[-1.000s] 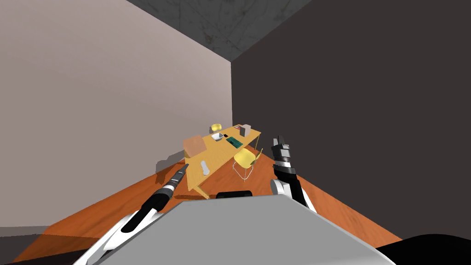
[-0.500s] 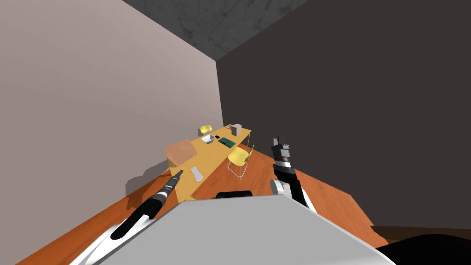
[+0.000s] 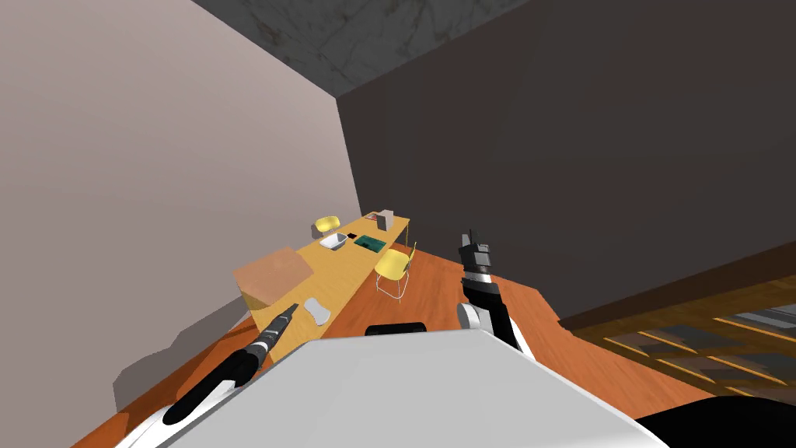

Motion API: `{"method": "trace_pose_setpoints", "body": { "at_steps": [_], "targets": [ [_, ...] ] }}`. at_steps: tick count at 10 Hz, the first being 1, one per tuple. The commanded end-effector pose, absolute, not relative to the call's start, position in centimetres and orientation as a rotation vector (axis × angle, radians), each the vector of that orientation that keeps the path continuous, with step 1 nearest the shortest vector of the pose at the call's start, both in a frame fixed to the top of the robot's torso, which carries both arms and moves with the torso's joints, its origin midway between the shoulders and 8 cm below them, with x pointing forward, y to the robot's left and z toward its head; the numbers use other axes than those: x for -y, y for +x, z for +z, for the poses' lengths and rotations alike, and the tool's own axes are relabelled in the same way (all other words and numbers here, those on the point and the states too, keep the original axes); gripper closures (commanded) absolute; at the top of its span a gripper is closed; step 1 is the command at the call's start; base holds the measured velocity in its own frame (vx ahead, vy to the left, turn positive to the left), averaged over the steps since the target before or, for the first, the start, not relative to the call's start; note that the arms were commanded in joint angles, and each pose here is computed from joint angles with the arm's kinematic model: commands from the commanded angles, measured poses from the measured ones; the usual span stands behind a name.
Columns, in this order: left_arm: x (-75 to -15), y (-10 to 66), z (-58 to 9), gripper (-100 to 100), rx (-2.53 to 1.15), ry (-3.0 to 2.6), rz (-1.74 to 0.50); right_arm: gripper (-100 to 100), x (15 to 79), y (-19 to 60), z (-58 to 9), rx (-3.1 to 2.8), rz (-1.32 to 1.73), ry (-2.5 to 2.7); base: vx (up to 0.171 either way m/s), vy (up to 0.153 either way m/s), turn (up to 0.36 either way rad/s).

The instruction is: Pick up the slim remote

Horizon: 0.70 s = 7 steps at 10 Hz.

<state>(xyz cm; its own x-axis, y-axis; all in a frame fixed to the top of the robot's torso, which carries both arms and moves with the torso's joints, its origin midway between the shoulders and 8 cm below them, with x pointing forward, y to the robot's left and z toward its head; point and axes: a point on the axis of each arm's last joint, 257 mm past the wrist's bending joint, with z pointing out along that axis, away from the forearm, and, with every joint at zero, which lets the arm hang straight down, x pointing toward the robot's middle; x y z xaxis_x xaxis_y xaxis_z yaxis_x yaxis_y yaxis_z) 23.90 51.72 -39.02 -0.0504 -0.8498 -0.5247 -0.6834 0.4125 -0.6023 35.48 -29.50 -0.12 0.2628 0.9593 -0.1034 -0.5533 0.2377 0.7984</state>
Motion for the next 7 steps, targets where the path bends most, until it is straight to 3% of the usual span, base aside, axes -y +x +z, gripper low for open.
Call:
{"method": "trace_pose_setpoints", "body": {
  "at_steps": [1,3,7],
  "targets": [
    [-52.5,20.9,-40.6,-100,-1.816,-1.407,-0.186,0,29.5,35.5,-0.1,-0.682,1.154,0.725,0.01,0.026,-0.389],
    [-53.1,18.4,-42.1,-100,-1.838,-1.476,-0.146,0,29.5,35.5,-0.1,-0.682,1.154,0.725,0.015,0.036,-0.29],
    [-53.5,10.4,-46.1,-100,-1.893,-1.681,-0.039,0,29.5,35.5,-0.1,-0.682,1.154,0.725,0.032,0.046,-0.409]
  ]
}}
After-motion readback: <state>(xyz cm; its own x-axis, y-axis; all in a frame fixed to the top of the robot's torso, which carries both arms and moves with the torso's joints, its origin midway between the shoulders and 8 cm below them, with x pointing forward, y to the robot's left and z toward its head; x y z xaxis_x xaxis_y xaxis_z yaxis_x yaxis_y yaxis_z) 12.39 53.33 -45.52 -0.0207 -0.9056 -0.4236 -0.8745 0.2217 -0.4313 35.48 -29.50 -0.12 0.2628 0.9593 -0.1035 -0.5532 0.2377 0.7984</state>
